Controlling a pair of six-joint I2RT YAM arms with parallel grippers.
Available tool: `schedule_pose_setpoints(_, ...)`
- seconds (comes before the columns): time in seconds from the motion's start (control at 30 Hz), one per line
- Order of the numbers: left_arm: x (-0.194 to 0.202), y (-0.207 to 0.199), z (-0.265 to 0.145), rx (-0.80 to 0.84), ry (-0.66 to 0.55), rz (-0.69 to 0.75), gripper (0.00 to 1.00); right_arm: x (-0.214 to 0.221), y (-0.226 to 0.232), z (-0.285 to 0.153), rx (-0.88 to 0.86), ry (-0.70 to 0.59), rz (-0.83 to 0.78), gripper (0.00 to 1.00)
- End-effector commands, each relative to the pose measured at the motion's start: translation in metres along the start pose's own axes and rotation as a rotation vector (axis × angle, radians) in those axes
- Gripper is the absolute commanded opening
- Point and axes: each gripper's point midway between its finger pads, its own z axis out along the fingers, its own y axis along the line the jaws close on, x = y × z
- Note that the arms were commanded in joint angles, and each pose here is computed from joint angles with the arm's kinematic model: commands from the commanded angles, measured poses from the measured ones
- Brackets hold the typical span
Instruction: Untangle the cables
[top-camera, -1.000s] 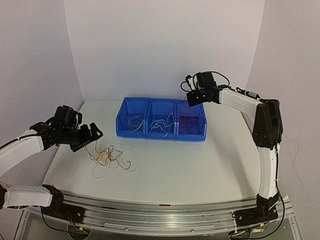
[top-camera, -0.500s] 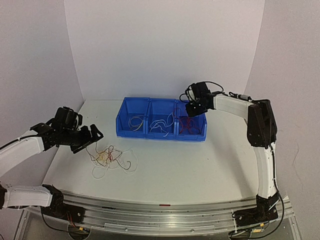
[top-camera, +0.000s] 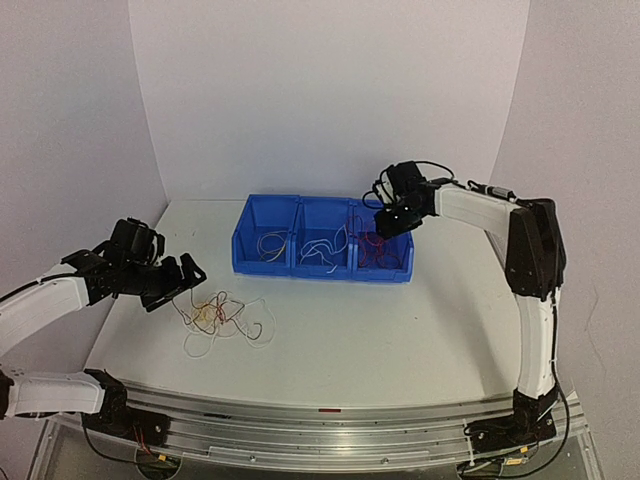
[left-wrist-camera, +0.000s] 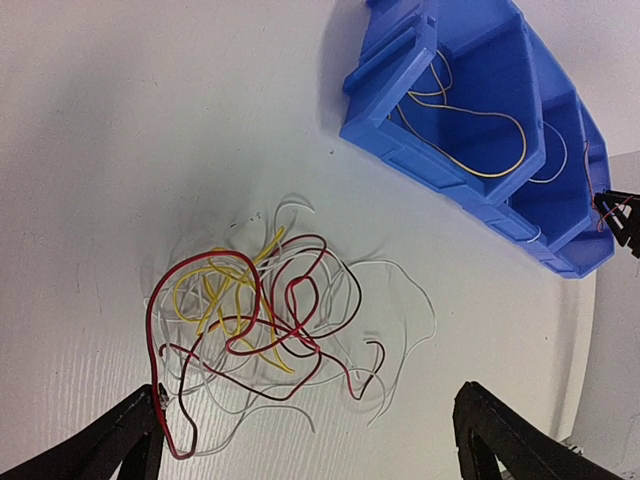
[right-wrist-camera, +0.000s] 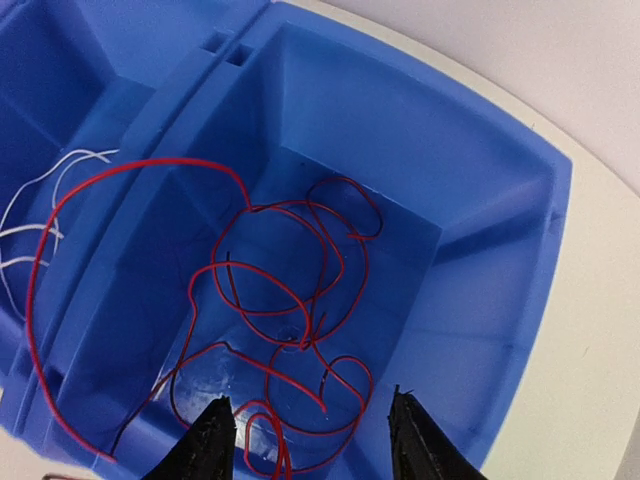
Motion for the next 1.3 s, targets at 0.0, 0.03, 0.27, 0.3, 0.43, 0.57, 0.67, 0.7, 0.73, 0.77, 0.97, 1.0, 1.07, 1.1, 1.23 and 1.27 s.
schedule_pose_setpoints(0.0, 0.0, -0.004, -0.004, 0.026, -0.009, -0.002, 1.0, -0.018, 0.006, -0.054, -0.055, -0.068, -0.089, 0.53)
schedule_pose_setpoints(0.03, 0.0, -0.004, -0.004, 0.027, -0.008, -0.001, 1.0, -0.018, 0.006, -0.058, -0.062, -0.069, -0.099, 0.54)
schedule_pose_setpoints(0.27, 0.002, -0.003, -0.001, 0.024, 0.002, -0.007, 1.0, -0.013, 0.018, -0.081, -0.141, -0.085, -0.177, 0.55)
schedule_pose_setpoints(0.3, 0.002, -0.003, 0.0, 0.023, 0.003, -0.007, 1.0, -0.012, 0.019, -0.082, -0.148, -0.085, -0.18, 0.51)
schedule_pose_setpoints(0.43, 0.002, -0.004, 0.001, 0.027, 0.004, -0.009, 1.0, -0.017, 0.022, -0.075, -0.164, -0.085, -0.171, 0.24)
schedule_pose_setpoints(0.57, 0.004, -0.003, 0.006, 0.024, 0.016, -0.011, 1.0, -0.029, 0.019, -0.052, -0.136, -0.075, -0.142, 0.0)
schedule_pose_setpoints(0.67, 0.006, -0.003, 0.01, 0.02, 0.029, -0.012, 1.0, -0.037, 0.019, -0.036, -0.125, -0.066, -0.11, 0.0)
schedule_pose_setpoints(0.7, 0.006, -0.002, 0.011, 0.018, 0.033, -0.014, 1.0, -0.038, 0.017, -0.028, -0.113, -0.058, -0.09, 0.0)
schedule_pose_setpoints(0.73, 0.007, -0.002, 0.012, 0.018, 0.037, -0.014, 1.0, -0.038, 0.015, -0.02, -0.099, -0.048, -0.074, 0.0)
schedule_pose_setpoints(0.77, 0.008, -0.002, 0.013, 0.018, 0.04, -0.014, 1.0, -0.037, 0.013, -0.012, -0.085, -0.037, -0.061, 0.0)
schedule_pose_setpoints(0.97, 0.011, 0.001, 0.012, 0.015, 0.043, -0.016, 0.99, -0.028, -0.021, 0.026, 0.105, 0.02, 0.047, 0.0)
schedule_pose_setpoints(1.0, 0.011, 0.001, 0.011, 0.015, 0.042, -0.015, 0.99, -0.026, -0.026, 0.03, 0.138, 0.026, 0.051, 0.0)
schedule_pose_setpoints(1.07, 0.013, 0.003, 0.011, 0.014, 0.044, -0.015, 1.0, -0.022, -0.027, 0.037, 0.15, 0.037, 0.058, 0.0)
schedule_pose_setpoints(1.1, 0.013, 0.003, 0.011, 0.015, 0.043, -0.015, 1.0, -0.02, -0.026, 0.042, 0.15, 0.044, 0.064, 0.0)
schedule_pose_setpoints(1.23, 0.013, 0.003, 0.011, 0.013, 0.047, -0.014, 1.0, -0.006, -0.032, 0.061, 0.203, 0.077, 0.108, 0.0)
schedule_pose_setpoints(1.27, 0.013, 0.003, 0.012, 0.013, 0.05, -0.012, 0.99, -0.002, -0.031, 0.065, 0.203, 0.086, 0.118, 0.0)
